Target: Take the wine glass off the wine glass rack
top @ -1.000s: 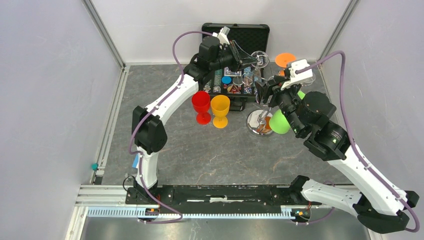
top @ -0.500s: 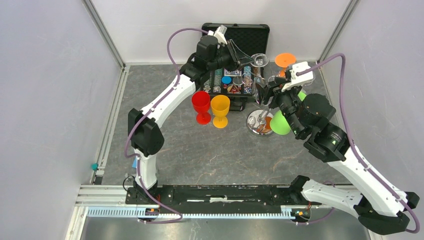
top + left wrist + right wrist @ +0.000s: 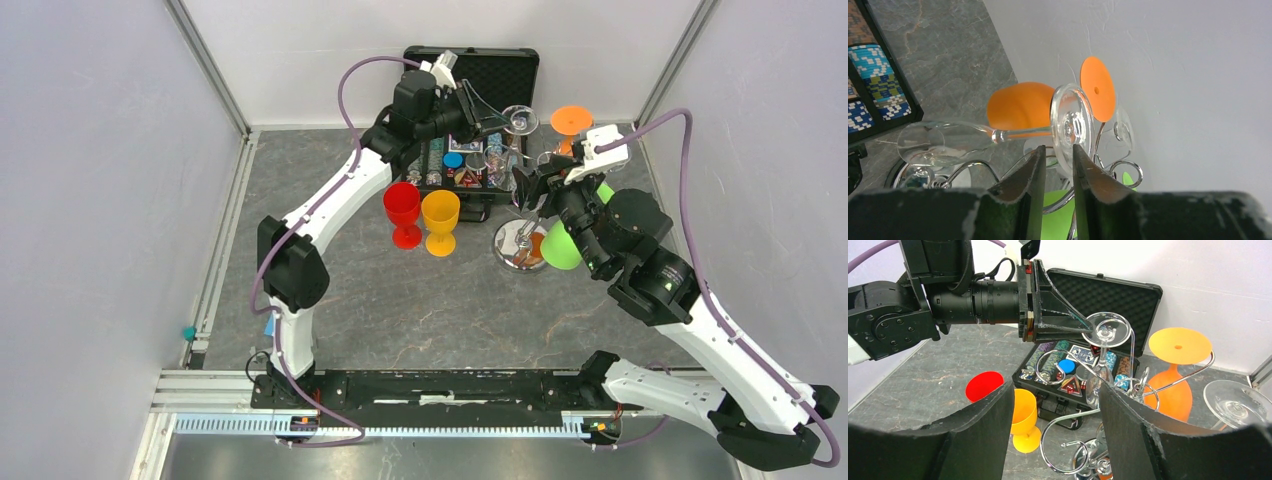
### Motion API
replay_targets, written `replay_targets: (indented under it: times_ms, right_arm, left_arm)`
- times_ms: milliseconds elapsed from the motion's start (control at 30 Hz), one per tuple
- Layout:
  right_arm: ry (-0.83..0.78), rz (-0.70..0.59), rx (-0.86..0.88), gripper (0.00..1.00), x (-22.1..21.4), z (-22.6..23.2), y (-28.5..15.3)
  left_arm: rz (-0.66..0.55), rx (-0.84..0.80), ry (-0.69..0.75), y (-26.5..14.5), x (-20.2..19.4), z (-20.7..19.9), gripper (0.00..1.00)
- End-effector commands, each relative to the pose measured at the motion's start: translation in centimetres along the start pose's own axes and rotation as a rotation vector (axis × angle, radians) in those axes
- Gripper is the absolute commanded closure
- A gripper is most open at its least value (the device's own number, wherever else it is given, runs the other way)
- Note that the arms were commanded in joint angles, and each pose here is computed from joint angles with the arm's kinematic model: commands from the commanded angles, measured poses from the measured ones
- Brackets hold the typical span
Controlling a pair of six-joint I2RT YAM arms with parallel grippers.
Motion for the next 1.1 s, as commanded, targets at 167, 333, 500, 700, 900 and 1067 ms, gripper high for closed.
replay_targets:
  times_ms: [167, 333, 500, 700, 900, 1067]
  right_arm:
    - [0.035, -0.048, -0.022, 0.33, 1.2, -0.5, -0.3]
    - [0.039, -0.054, -0.027, 0.33, 1.4, -0.7, -0.5]
    - [0.039, -0.052, -0.033, 0.33, 1.2, -0.7, -0.5]
    - [0.045, -0.055, -0.032, 0.33, 1.2, -0.7, -0.5]
    - [0.05, -0.061, -0.035, 0.33, 1.3, -0.9, -0.7]
    - [0.056, -0.071, -0.043, 0.33, 1.5, -1.2, -1.0]
  left_arm:
    - [0.0, -0.084, -0.016, 0.4, 0.8, -2.2, 0.84]
    - [-0.036, -0.092, 0.007, -0.3, 1.6, -3.2, 0.98]
    - [-0.053, -0.123, -0.016, -0.7, 2.1, -4.4, 0.98]
    - [-0.135, -0.19, -0.046, -1.0, 3.5, -5.9, 0.98]
    - [-0.16, -0.242, -0.095, -0.1, 4.0, -5.9, 0.98]
    - [-0.114, -0.279, -0.144, 0.5, 3.2, -5.7, 0.98]
Point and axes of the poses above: each gripper's point midway between its finger pads, its own y axis out along the fingers, its own z axis along the line the jaws close on, x = y × z, the point moved 2 cm from there along -y, back along the fingers, and after that the axes turned 3 degrees about y, right-handed, at the moved point
